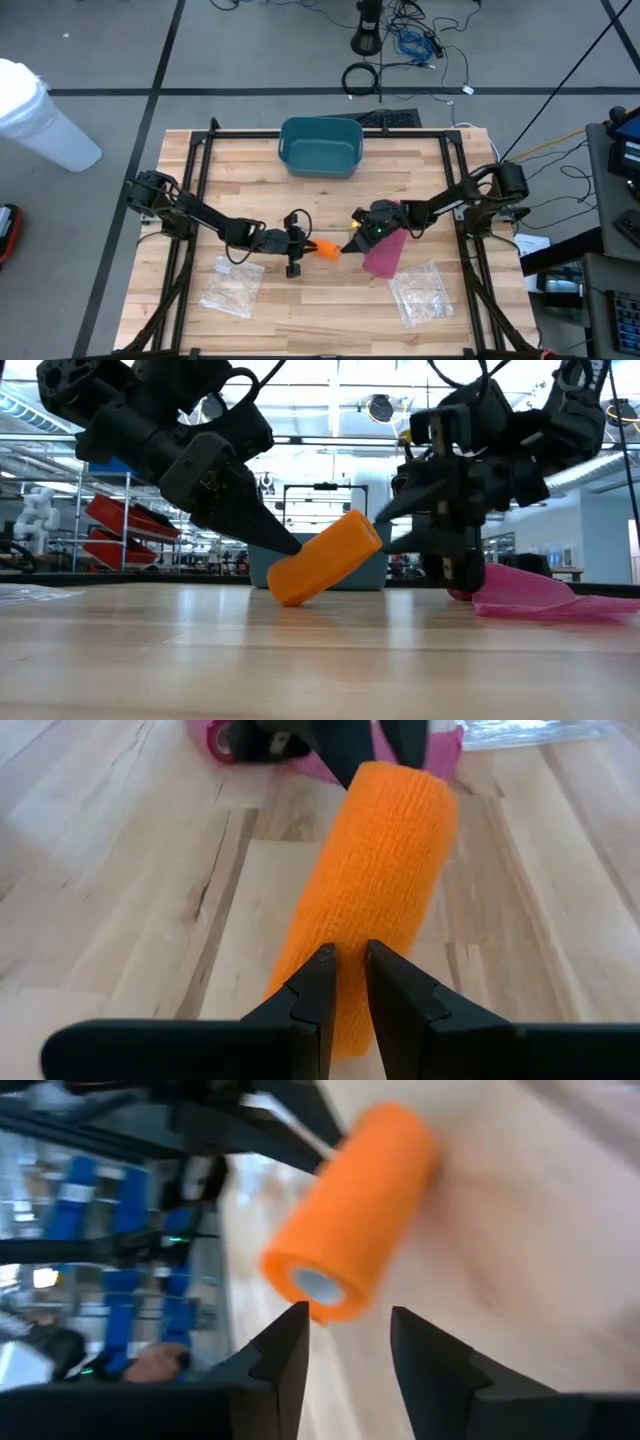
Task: Roll bandage
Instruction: Roll the orange bandage, then put the rolled orange bandage into the right transparent zip lock
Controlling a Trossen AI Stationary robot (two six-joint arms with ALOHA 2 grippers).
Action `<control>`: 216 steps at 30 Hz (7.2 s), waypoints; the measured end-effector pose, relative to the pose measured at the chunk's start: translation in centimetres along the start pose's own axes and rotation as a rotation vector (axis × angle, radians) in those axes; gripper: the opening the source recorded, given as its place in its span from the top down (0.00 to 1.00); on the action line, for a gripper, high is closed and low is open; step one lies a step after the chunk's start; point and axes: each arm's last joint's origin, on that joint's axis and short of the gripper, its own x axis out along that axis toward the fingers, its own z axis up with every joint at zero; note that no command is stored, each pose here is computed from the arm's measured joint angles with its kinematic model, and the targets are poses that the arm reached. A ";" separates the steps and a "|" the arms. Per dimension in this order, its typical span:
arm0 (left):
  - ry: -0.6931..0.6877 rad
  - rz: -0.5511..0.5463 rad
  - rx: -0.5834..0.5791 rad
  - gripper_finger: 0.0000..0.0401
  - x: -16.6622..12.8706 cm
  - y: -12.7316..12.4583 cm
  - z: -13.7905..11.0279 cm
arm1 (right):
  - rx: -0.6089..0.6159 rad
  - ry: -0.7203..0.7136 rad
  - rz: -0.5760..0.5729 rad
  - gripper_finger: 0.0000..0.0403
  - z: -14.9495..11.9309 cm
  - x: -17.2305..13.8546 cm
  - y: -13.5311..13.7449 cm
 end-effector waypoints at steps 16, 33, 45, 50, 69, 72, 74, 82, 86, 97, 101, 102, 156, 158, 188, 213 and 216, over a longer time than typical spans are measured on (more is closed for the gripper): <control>-0.037 0.091 0.023 0.84 0.5 2.9 0.8 | -0.416 -0.360 -0.064 0.81 0.0 -4.5 6.3; -0.253 0.060 0.014 0.84 -3.9 2.3 5.3 | -0.573 -0.342 -0.204 1.00 -2.3 3.3 2.9; -0.288 0.074 0.013 0.84 -5.8 1.6 6.2 | -0.614 -0.219 -0.350 1.00 -0.4 4.5 1.2; -0.280 0.091 0.014 0.84 -5.8 1.6 6.1 | -0.618 -0.227 -0.363 1.00 0.7 4.1 0.7; -0.272 0.024 0.017 0.84 -6.1 -0.5 5.6 | -0.799 -0.063 -0.398 0.90 -2.2 -3.7 8.0; -0.267 0.000 0.030 0.84 -6.2 -1.2 5.4 | -0.608 0.077 -0.483 0.80 -5.3 -5.9 8.2; -0.261 -0.010 0.037 0.84 -6.2 -1.5 5.2 | -0.476 0.157 -0.594 0.73 -7.6 -7.4 7.9; -0.277 -0.010 0.030 0.84 -5.2 -1.8 4.9 | -0.159 0.199 -0.851 0.58 -13.3 -10.1 7.2; -0.289 -0.067 0.012 0.84 -4.8 -2.1 4.8 | -0.089 0.236 -0.888 0.57 -15.1 -10.4 7.2; -0.265 -0.053 0.016 0.84 -3.6 -1.9 4.1 | 0.048 0.250 -0.951 0.57 -20.3 -11.9 7.0; -0.264 -0.049 0.014 0.84 -3.5 -1.8 4.1 | 0.034 0.234 -1.006 0.57 -21.2 -11.6 6.4; -0.266 -0.046 0.012 0.84 -3.5 -1.7 4.1 | 0.026 0.230 -1.020 0.57 -21.4 -11.4 6.2; -0.473 -0.092 -0.371 0.84 -3.1 3.1 11.6 | -2.308 0.102 -1.273 1.00 -9.3 -1.6 10.7; -0.483 -0.107 -0.353 0.84 -3.2 3.0 12.1 | -2.328 0.121 -1.383 1.00 -8.4 -1.6 10.9; -0.285 0.065 -0.250 0.69 -2.7 5.9 13.5 | -2.336 0.086 -1.458 1.00 -1.4 -1.7 10.7; -0.253 0.077 -0.277 0.69 -1.9 7.5 12.9 | -2.284 0.098 -1.448 1.00 0.1 -2.0 9.7; -0.268 0.088 -0.258 0.69 -2.1 7.6 13.1 | -2.282 0.107 -1.444 1.00 0.1 -2.0 9.6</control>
